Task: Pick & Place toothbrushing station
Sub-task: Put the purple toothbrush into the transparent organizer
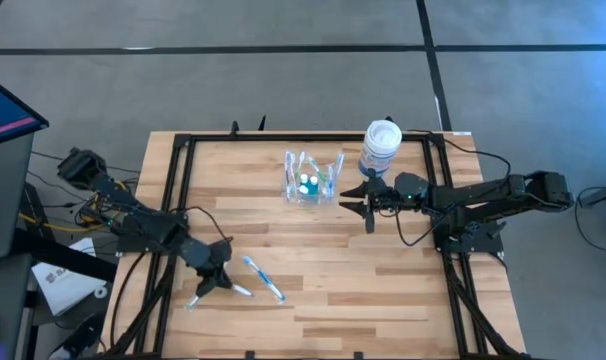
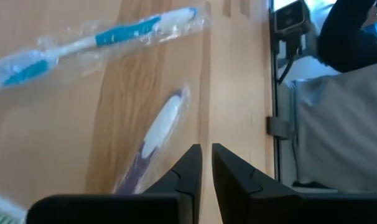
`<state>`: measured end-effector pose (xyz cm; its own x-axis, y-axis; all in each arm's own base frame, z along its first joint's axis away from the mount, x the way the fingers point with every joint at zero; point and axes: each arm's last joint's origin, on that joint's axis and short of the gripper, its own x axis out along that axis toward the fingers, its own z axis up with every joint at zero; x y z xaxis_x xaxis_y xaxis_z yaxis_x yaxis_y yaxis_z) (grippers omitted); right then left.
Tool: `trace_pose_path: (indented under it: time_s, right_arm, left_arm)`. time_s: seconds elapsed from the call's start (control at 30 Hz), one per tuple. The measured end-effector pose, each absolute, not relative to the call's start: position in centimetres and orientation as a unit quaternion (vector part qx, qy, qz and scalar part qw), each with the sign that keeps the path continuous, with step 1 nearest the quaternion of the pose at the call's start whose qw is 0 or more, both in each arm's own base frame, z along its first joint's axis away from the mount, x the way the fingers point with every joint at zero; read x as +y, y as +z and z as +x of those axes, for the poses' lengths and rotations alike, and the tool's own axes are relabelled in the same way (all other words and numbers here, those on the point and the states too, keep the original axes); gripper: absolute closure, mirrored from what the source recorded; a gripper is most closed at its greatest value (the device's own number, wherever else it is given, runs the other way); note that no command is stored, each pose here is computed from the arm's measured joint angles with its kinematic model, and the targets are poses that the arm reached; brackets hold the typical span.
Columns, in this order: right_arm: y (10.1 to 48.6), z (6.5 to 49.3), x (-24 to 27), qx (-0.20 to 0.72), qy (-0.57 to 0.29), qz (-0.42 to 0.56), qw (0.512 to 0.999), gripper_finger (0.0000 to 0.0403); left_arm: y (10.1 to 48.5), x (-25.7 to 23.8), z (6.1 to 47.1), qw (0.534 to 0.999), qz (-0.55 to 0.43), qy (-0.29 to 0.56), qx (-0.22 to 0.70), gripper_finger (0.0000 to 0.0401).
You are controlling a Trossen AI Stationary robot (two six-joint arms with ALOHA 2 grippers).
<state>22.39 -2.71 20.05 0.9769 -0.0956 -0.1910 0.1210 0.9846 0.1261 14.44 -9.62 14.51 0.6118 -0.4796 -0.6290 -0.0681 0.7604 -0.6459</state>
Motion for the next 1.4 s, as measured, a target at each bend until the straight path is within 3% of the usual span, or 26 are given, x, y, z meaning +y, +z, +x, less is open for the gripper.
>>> trace_pose_path:
  time_s: [0.47, 0.8, 1.17, 1.4]
  right_arm:
    - [20.0, 22.4, -2.7, 0.093, -0.055, 0.068, 0.992, 0.0278]
    - [20.0, 22.4, -2.7, 0.093, -0.055, 0.068, 0.992, 0.0278]
    - [20.1, 22.4, -2.7, 0.092, -0.055, 0.068, 0.992, 0.0278]
    - [20.0, 22.4, -2.6, 0.094, -0.051, 0.068, 0.992, 0.0278]
  left_arm:
    - [13.7, -7.1, 14.7, 0.755, -0.382, -0.139, 0.514, 0.0379]
    - [14.5, -5.7, 15.7, 0.769, -0.381, -0.161, 0.488, 0.0397]
    - [20.7, -8.3, 21.0, 0.84, -0.283, -0.222, 0.406, 0.0399]
    - [20.7, -11.0, 24.7, 0.787, -0.133, -0.173, 0.577, 0.0399]
